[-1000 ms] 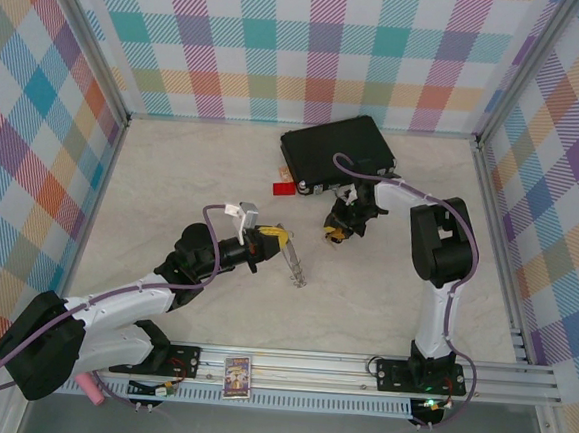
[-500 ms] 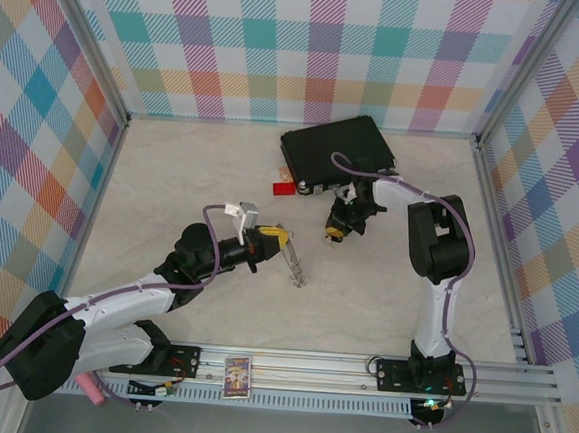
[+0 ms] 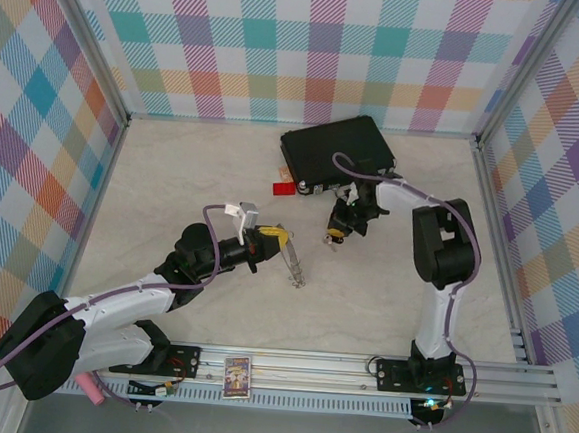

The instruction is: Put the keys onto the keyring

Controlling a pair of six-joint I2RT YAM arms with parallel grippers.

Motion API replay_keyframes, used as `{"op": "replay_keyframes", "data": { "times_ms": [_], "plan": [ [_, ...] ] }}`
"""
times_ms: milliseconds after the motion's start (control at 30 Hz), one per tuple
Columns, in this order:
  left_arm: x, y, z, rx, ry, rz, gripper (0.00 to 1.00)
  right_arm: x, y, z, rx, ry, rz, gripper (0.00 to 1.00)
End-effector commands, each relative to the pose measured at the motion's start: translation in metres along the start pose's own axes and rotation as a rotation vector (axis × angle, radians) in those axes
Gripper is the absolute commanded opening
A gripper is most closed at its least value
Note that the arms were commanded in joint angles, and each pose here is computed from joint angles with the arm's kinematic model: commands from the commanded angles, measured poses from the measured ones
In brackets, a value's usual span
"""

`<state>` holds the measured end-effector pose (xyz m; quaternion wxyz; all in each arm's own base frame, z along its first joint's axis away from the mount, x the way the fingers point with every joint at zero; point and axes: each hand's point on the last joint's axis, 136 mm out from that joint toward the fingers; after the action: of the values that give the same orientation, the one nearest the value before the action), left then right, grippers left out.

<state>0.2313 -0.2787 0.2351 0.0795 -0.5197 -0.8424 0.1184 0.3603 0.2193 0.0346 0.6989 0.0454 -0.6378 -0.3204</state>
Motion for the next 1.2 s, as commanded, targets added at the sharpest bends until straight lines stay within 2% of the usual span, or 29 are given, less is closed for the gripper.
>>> {"op": "replay_keyframes", "data": {
  "times_ms": [0, 300, 533, 767, 1067, 1167],
  "plan": [
    [-0.004, -0.010, -0.017, -0.040, -0.047, 0.037, 0.00, 0.030, 0.027, 0.002, 0.117, -0.093, -0.104, 0.00],
    [-0.008, -0.007, -0.011, -0.054, -0.015, 0.029, 0.00, 0.086, 0.052, 0.013, 0.354, -0.330, -0.276, 0.00],
    [-0.015, -0.003, -0.005, -0.094, 0.014, 0.027, 0.00, 0.141, 0.069, 0.038, 0.579, -0.574, -0.448, 0.00],
    [-0.022, 0.000, -0.014, -0.134, 0.002, 0.017, 0.00, 0.192, 0.083, 0.069, 0.781, -0.810, -0.649, 0.00],
    [-0.026, -0.015, -0.035, -0.172, -0.050, 0.078, 0.00, 0.219, 0.082, 0.087, 0.801, -0.860, -0.685, 0.00],
    [-0.028, -0.015, -0.039, -0.172, -0.045, 0.076, 0.00, 0.225, 0.086, 0.107, 0.910, -0.853, -0.743, 0.00]
  ]
}}
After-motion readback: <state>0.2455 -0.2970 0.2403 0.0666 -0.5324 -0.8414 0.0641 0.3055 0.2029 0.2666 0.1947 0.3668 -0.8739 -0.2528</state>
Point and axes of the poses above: each hand's point on the last joint's axis, 136 mm out from that joint toward the fingers, its own x axis back along the fingers, its own y axis along the line the jaws close on, z = x × y, and after that the axes turned 12 degrees about -x, right-handed
